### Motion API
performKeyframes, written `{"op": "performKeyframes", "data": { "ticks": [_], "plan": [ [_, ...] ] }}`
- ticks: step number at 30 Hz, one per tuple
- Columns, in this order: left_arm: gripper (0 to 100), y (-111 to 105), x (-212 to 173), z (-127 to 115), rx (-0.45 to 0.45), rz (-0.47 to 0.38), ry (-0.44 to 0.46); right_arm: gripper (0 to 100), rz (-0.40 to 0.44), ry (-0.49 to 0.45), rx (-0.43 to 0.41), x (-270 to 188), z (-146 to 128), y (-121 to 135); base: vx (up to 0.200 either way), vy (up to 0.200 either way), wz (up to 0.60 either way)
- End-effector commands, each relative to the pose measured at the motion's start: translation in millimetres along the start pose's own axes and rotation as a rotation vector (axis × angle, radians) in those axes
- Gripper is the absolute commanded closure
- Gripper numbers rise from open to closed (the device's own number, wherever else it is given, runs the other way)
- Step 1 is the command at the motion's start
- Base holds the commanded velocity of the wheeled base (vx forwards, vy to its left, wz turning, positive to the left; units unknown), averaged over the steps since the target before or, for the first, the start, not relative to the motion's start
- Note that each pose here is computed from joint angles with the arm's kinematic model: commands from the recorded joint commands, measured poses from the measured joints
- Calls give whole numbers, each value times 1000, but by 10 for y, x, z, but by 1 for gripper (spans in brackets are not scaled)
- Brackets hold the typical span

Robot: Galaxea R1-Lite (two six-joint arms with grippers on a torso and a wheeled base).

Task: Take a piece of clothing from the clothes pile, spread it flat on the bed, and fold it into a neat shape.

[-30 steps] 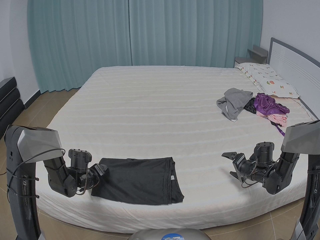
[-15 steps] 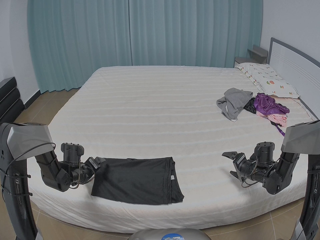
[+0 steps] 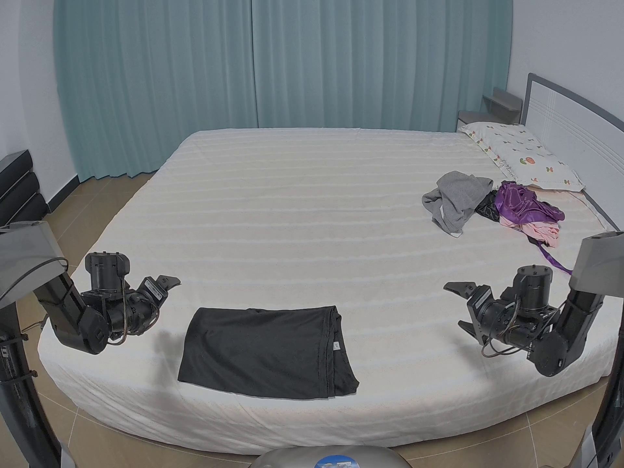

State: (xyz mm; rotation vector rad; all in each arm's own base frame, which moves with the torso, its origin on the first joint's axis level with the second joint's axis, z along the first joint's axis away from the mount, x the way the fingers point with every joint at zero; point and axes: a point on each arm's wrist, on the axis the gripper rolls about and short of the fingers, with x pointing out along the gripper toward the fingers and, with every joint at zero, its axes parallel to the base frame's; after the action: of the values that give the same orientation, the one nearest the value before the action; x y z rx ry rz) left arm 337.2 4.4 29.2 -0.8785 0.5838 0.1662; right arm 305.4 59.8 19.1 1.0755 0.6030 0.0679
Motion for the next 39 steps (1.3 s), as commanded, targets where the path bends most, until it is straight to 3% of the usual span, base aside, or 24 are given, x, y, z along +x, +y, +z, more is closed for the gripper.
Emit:
{"op": "performKeyframes", "data": {
  "ticks": [1, 3, 7, 12, 16, 17, 20, 23, 34, 39],
  "plan": [
    [0, -364, -646, 228, 29, -148, -181, 0, 241, -133, -137, -1067, 87, 650, 0, 0, 0],
    [0, -462, -849, 250, 66, -182, -227, 0, 263, -171, -201, -1331, 78, 689, 0, 0, 0],
    [0, -600, -1279, 275, 102, -243, -323, 0, 289, -244, -221, -1757, 22, 719, 0, 0, 0],
    [0, -587, -1812, 131, 126, -291, -406, 0, 285, -329, -350, -2250, -96, 665, 0, 0, 0],
    [0, -457, -2325, -41, 199, -354, -487, 0, 309, -391, -511, -2755, -262, 550, 0, 0, 0],
    [0, -457, -2325, -41, 199, -354, -487, 0, 309, -391, -511, -2755, -262, 550, 0, 0, 0],
    [0, -357, -2700, -148, 257, -399, -590, 0, 284, -412, -683, -3049, -420, 367, 0, 0, 0],
    [0, -259, -2935, -240, 331, -387, -632, 0, 269, -425, -791, -3211, -540, 200, 0, 0, 0],
    [0, 197, -3788, -677, 583, -368, -794, 0, 196, -525, -1000, -3416, -724, -61, 0, 0, 0],
    [0, 390, -4100, -865, 609, -366, -791, 0, 155, -560, -1124, -3475, -794, -171, 0, 0, 0]
  ]
}}
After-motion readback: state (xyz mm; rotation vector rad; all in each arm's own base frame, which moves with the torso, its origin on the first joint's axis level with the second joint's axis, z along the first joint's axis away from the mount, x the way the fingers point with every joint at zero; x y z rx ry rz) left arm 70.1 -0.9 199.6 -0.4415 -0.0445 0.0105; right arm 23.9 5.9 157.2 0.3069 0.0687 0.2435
